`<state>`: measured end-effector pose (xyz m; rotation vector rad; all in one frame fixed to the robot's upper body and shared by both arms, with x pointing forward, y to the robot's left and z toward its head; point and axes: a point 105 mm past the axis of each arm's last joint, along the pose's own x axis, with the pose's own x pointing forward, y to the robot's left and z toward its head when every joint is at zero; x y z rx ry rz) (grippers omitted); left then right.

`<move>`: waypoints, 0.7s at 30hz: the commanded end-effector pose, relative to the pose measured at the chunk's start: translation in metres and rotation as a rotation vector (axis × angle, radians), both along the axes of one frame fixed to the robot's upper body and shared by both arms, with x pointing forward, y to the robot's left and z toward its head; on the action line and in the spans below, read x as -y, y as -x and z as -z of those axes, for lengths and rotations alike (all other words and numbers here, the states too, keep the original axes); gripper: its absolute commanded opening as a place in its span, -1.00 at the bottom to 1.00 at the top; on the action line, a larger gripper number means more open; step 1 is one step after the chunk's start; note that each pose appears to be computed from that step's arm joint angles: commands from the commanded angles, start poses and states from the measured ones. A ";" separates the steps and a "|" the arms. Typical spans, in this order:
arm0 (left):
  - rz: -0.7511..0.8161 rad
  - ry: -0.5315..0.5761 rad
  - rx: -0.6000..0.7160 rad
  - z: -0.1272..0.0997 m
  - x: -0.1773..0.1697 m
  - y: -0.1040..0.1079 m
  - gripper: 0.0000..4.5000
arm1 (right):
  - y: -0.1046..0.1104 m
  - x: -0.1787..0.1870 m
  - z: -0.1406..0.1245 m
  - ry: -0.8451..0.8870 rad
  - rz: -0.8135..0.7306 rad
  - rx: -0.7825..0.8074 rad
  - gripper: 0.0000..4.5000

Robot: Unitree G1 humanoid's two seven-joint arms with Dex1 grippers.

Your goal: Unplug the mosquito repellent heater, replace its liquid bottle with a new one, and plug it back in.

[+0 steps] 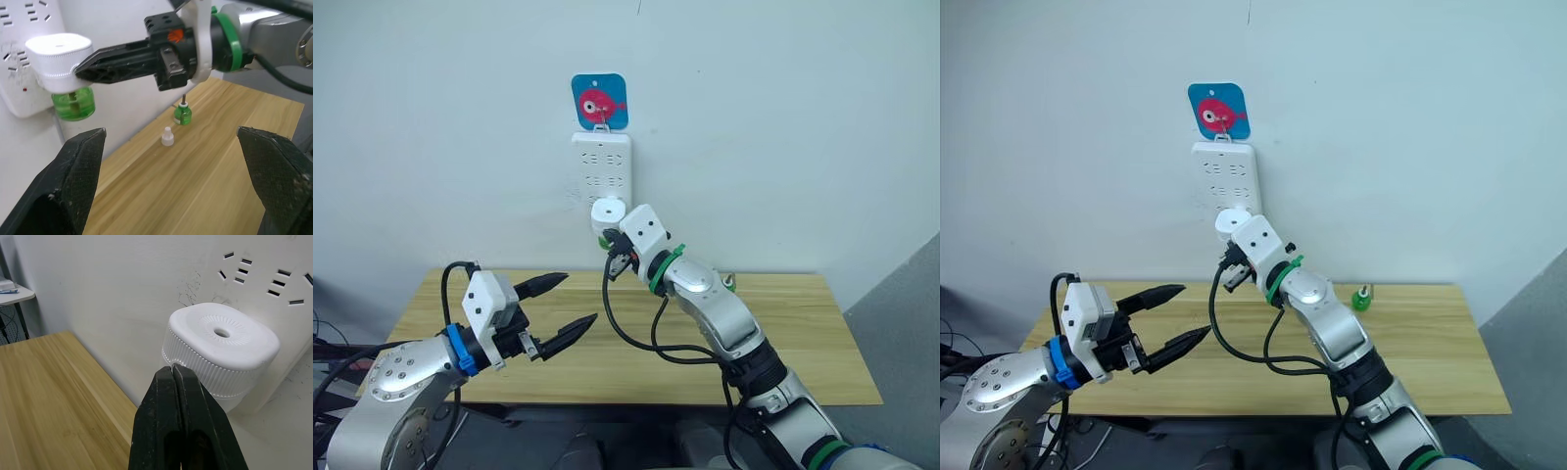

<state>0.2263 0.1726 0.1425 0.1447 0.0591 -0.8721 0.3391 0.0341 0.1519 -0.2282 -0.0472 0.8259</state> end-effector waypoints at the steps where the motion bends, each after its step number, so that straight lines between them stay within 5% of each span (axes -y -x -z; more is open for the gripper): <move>1: -0.018 -0.014 0.040 -0.005 -0.006 -0.003 1.00 | 0.011 0.015 -0.020 -0.030 -0.085 0.027 -0.98; 7: -0.015 -0.018 0.007 0.000 -0.015 -0.004 1.00 | 0.057 0.027 -0.011 0.137 -0.379 0.019 -0.98; 13: 0.001 -0.134 -0.005 0.007 -0.041 -0.001 1.00 | 0.060 0.092 0.005 0.316 -0.288 -0.016 -0.98; 16: 0.020 -0.170 -0.015 0.007 -0.057 0.001 1.00 | 0.057 0.130 0.011 0.377 -0.190 -0.042 -0.77; 21: 0.094 -0.247 -0.074 0.009 -0.066 0.006 1.00 | 0.068 0.174 0.010 0.452 -0.147 -0.077 -0.04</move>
